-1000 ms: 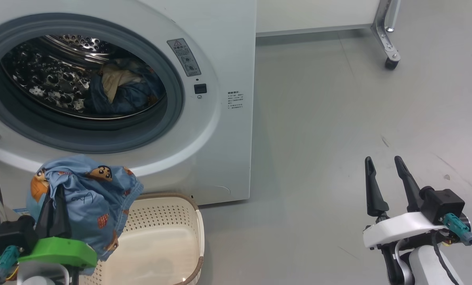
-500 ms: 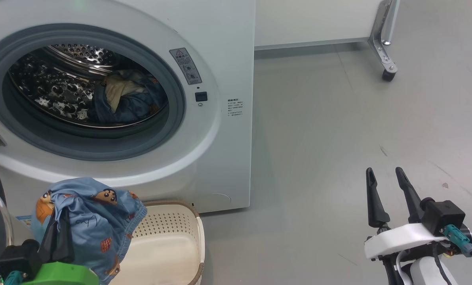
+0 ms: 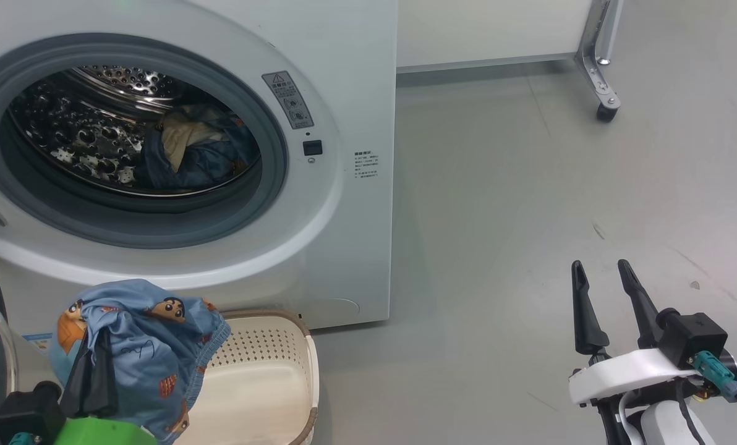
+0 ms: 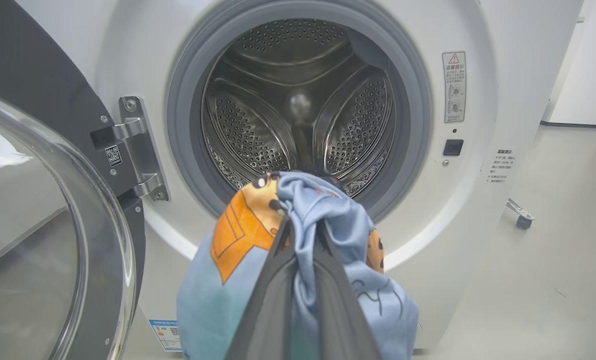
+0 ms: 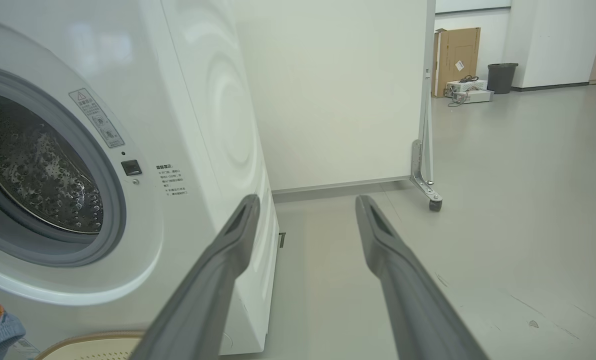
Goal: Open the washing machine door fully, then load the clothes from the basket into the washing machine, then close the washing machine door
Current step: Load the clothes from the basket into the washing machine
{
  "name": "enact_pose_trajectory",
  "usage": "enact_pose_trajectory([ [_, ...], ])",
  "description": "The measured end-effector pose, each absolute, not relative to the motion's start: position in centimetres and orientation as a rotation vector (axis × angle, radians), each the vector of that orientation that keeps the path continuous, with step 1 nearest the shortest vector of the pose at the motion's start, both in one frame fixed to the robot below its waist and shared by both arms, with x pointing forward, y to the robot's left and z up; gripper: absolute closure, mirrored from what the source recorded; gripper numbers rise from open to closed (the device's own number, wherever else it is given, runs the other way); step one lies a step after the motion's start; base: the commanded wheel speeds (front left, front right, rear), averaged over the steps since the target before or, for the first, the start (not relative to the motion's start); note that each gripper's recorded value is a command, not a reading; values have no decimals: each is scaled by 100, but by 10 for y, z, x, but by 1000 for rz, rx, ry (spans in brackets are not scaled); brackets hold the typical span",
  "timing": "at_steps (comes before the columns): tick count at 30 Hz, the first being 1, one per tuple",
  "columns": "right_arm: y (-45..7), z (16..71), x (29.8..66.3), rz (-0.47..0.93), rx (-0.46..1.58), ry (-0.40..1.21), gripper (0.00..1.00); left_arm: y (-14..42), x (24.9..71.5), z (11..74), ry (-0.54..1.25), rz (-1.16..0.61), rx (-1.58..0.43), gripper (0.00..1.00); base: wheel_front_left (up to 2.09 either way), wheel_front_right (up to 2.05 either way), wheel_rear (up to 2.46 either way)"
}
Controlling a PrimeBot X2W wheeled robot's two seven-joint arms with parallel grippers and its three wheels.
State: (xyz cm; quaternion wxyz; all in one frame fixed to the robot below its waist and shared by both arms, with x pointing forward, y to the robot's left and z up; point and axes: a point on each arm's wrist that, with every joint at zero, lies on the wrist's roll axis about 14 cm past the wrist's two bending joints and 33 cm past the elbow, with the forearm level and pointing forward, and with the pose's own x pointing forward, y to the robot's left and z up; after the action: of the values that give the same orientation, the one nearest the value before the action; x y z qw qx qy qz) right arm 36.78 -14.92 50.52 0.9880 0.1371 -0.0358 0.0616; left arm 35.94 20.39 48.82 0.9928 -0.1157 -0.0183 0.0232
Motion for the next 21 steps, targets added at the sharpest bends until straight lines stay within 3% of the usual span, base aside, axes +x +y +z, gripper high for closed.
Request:
enact_pose_trajectory([
  [11, -146, 494, 373, 127, 281, -38, 0, 196, 368, 487, -35, 27, -252, 100, 0, 0, 0],
  [21, -141, 468, 384, 129, 290, 36, 0, 190, 409, 496, -75, 14, -271, 100, 0, 0, 0],
])
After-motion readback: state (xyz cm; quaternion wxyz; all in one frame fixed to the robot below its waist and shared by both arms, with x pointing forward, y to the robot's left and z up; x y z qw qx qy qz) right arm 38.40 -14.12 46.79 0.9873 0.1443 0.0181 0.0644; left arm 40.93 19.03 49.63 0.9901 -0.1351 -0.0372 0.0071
